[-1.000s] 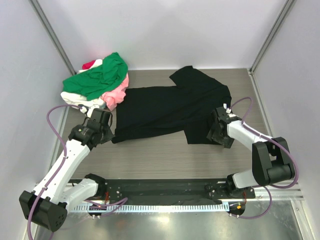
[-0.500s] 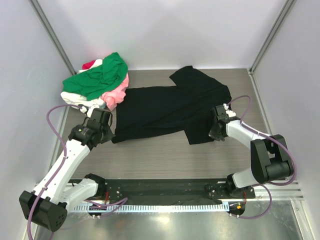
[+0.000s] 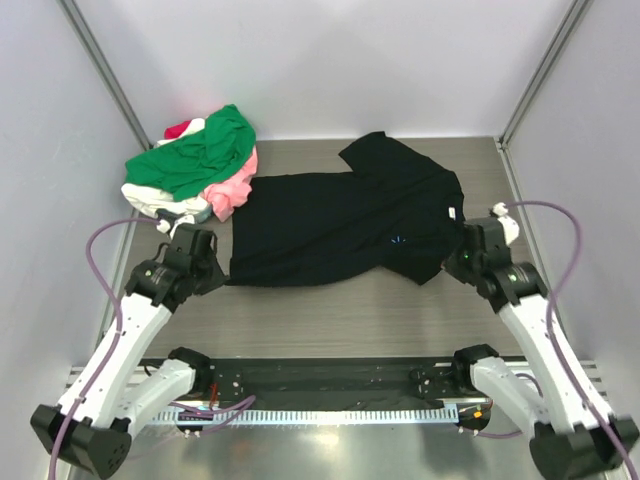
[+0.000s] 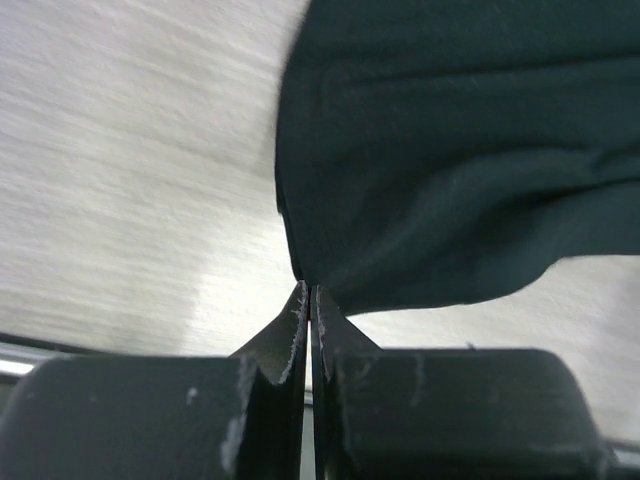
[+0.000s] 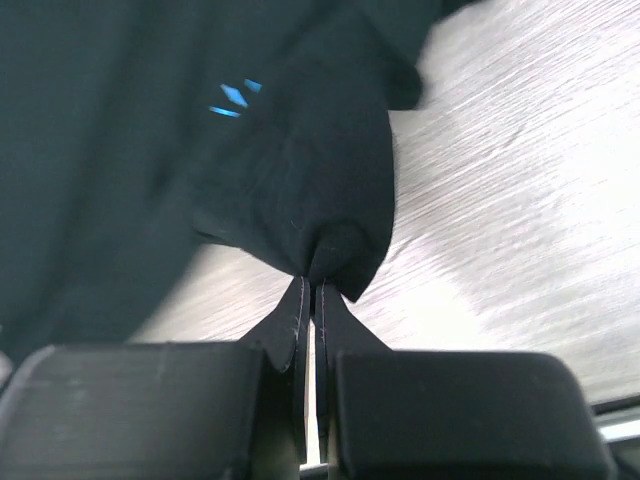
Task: Fold and stack the t-shirts
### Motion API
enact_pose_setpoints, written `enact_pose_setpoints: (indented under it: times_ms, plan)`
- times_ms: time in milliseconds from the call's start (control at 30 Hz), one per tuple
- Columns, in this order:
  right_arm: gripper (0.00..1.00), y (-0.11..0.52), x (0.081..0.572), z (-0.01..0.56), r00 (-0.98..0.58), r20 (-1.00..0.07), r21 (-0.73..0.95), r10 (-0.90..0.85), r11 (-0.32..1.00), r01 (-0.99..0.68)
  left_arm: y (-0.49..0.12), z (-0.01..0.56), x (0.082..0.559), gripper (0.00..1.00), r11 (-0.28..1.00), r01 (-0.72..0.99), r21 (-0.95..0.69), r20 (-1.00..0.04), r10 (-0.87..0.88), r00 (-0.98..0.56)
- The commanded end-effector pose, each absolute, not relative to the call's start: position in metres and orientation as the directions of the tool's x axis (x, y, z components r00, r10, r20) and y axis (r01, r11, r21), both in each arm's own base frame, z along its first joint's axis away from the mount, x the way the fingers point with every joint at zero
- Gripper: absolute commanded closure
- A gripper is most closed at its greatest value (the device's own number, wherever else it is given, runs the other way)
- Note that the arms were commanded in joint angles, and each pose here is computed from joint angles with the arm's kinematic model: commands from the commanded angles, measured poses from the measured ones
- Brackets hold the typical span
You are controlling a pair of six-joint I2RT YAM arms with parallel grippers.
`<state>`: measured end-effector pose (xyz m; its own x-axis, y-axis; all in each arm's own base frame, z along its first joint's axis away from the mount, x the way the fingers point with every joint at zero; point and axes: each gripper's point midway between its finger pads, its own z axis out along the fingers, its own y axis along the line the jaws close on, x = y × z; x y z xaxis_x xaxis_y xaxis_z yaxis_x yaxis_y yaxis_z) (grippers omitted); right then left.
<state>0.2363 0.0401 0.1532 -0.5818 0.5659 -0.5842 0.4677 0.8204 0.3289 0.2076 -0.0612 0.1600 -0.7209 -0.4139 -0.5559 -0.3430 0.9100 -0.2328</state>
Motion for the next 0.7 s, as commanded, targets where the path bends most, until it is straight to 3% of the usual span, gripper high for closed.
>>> enact_pose_setpoints:
  times_ms: [0, 167, 433, 667]
  plan:
    - [0.99, 0.034, 0.194, 0.176, -0.544, -0.548, 0.373, 0.635, 0.768, 0.521, -0.069, 0.164, 0.184, 1.0, 0.891, -0.338, -0.303, -0.496, -0.451, -0.742]
    - [0.99, 0.027, 0.153, 0.193, -0.495, -0.541, 0.431, 0.68, 0.729, 0.532, -0.07, 0.158, 0.155, 1.0, 0.88, -0.348, -0.323, -0.433, -0.464, -0.773]
    - [0.99, 0.032, 0.103, 0.198, -0.514, -0.487, 0.499, 0.706, 0.708, 0.5, -0.053, 0.153, 0.117, 1.0, 0.894, -0.353, -0.274, -0.417, -0.442, -0.794]
    - [0.99, 0.034, 0.114, 0.208, -0.498, -0.512, 0.52, 0.7, 0.714, 0.469, -0.057, 0.142, 0.118, 1.0, 0.902, -0.342, -0.265, -0.395, -0.425, -0.815]
